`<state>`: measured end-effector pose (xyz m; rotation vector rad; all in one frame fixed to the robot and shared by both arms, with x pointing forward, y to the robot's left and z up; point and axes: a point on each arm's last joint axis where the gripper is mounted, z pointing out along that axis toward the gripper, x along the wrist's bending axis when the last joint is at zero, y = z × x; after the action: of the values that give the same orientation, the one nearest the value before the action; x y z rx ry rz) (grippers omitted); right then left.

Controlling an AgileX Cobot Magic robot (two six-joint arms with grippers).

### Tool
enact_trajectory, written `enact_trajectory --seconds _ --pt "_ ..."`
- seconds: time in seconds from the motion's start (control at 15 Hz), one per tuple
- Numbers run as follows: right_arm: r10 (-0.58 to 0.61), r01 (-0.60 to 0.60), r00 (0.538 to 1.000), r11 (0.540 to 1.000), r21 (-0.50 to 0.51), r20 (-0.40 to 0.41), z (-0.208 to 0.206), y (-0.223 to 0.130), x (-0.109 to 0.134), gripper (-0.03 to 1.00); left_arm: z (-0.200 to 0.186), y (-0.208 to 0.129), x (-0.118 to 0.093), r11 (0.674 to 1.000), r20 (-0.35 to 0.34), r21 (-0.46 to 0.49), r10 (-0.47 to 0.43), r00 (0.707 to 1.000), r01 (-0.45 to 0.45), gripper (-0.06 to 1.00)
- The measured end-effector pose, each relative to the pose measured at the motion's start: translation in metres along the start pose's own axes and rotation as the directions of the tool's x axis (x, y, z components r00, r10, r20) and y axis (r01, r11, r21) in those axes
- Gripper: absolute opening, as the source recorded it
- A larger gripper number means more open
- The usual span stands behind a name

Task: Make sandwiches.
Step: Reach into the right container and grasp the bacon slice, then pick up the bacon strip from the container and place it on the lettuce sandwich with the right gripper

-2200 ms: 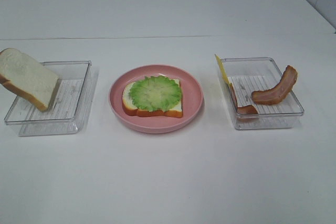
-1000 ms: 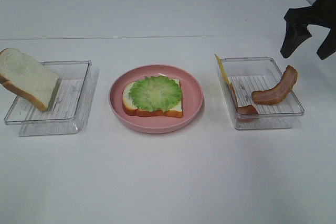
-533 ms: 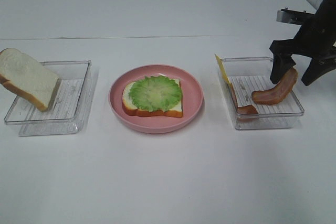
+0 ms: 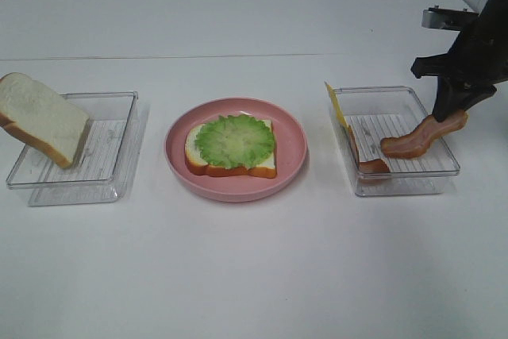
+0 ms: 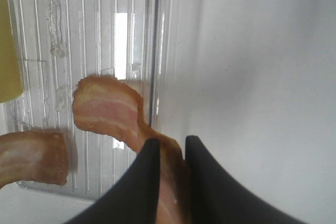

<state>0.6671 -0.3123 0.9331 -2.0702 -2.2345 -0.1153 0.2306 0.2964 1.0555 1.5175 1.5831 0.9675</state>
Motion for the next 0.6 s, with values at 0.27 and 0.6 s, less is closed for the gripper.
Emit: enact_trajectory --seconds 0.27,0.6 --pt "0.014 -0.013 0.999 1.000 0.025 -0.035 -0.008 -0.005 0.004 0.02 0.000 0.000 0.000 1.000 0.000 0.000 0.000 1.000 0.000 0.99" --pt "0.082 -0.100 0.983 0.990 -0.100 -0.164 -0.083 -0.023 0.030 0.02 0.000 0.000 0.000 1.000 0.000 0.000 0.000 1.000 0.000 0.99"
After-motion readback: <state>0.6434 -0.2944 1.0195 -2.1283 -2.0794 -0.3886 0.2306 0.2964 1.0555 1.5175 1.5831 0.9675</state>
